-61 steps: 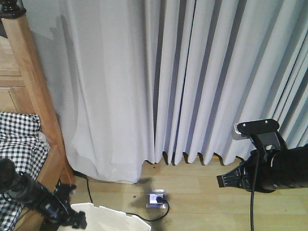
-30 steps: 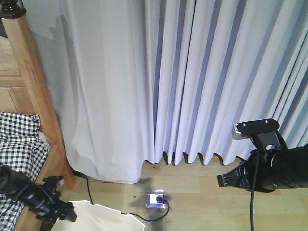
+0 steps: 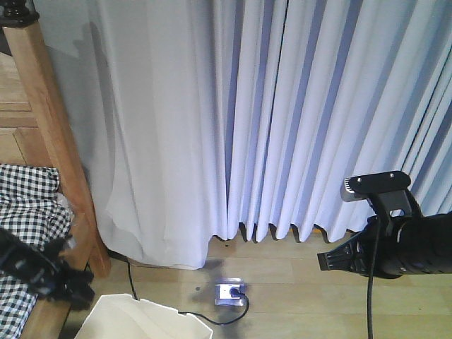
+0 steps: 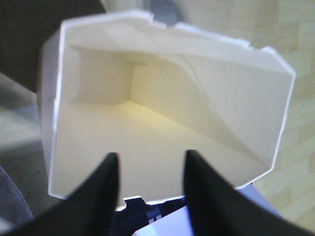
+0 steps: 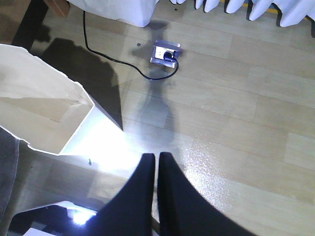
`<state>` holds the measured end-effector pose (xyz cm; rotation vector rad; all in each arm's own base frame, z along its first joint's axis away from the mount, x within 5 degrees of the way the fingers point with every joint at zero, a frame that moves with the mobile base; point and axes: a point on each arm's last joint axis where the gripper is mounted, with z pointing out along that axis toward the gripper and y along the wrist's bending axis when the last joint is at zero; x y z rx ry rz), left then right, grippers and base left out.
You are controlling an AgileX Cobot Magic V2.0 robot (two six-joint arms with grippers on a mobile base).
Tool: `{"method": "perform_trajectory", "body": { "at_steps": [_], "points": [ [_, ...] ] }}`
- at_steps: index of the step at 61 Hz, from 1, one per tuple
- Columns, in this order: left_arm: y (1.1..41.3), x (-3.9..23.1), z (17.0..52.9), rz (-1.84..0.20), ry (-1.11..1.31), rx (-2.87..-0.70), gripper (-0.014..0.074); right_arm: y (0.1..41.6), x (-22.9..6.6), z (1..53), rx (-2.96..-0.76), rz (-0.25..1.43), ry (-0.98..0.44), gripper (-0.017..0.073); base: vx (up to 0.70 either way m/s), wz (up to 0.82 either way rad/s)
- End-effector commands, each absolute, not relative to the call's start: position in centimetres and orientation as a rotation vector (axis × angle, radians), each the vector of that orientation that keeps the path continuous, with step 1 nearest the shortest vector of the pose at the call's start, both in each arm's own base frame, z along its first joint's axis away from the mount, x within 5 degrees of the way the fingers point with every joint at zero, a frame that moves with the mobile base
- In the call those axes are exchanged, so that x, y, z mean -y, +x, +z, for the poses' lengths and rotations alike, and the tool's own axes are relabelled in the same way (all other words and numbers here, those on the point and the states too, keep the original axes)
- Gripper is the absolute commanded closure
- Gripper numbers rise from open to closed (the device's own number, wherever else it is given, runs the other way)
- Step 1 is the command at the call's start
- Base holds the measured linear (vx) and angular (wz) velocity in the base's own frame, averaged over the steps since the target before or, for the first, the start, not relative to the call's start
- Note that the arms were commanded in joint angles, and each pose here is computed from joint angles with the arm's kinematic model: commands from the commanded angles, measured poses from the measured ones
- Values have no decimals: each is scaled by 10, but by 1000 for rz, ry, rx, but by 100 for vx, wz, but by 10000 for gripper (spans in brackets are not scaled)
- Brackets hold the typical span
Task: Move trash bin to bedside with robot
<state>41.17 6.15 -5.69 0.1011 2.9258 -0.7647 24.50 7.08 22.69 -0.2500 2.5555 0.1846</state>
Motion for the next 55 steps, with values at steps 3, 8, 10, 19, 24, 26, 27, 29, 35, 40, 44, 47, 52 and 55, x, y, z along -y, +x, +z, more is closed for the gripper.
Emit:
{"method": "perform_trajectory", "body": {
  "at_steps": [3,8,10,19,24,26,27,29,35,40,44,47,52,55],
  "points": [
    [430,-67,2,-719,64,-2856,604,248,-71,254,-2397,192,-252,566,0,0],
    [432,-70,19,-661,18,-2845,601,246,-70,260,-2365,195,-249,564,0,0],
    [431,-71,24,-622,-6,-2834,601,246,-70,262,-2356,196,-248,565,0,0],
    [408,-75,52,-400,-71,-2768,601,243,-69,266,-2338,198,-247,565,0,0],
    [387,-76,68,-264,-88,-2726,601,242,-69,269,-2320,200,-245,565,0,0],
    [379,-77,76,-216,-102,-2704,601,242,-69,270,-2305,202,-243,565,0,0],
    [373,-77,80,-189,-112,-2692,601,242,-69,272,-2297,203,-242,565,0,0],
    [366,-77,88,-151,-142,-2664,601,241,-68,274,-2286,204,-241,565,0,0],
    [345,-76,114,-88,-182,-2591,600,238,-67,282,-2241,198,-259,565,0,0],
    [332,-72,138,-72,-166,-2536,600,233,-66,290,-2194,191,-278,565,0,0],
    [322,-67,159,-68,-155,-2481,599,228,-65,298,-2156,189,-285,565,0,0],
    [317,-63,172,-57,-131,-2445,600,224,-64,304,-2130,187,-290,565,0,0],
    [309,-53,197,-42,-89,-2371,600,215,-61,307,-2077,181,-298,565,0,0],
    [302,-47,211,-37,-65,-2328,600,207,-58,303,-2039,184,-286,565,0,0]
  ]
}}
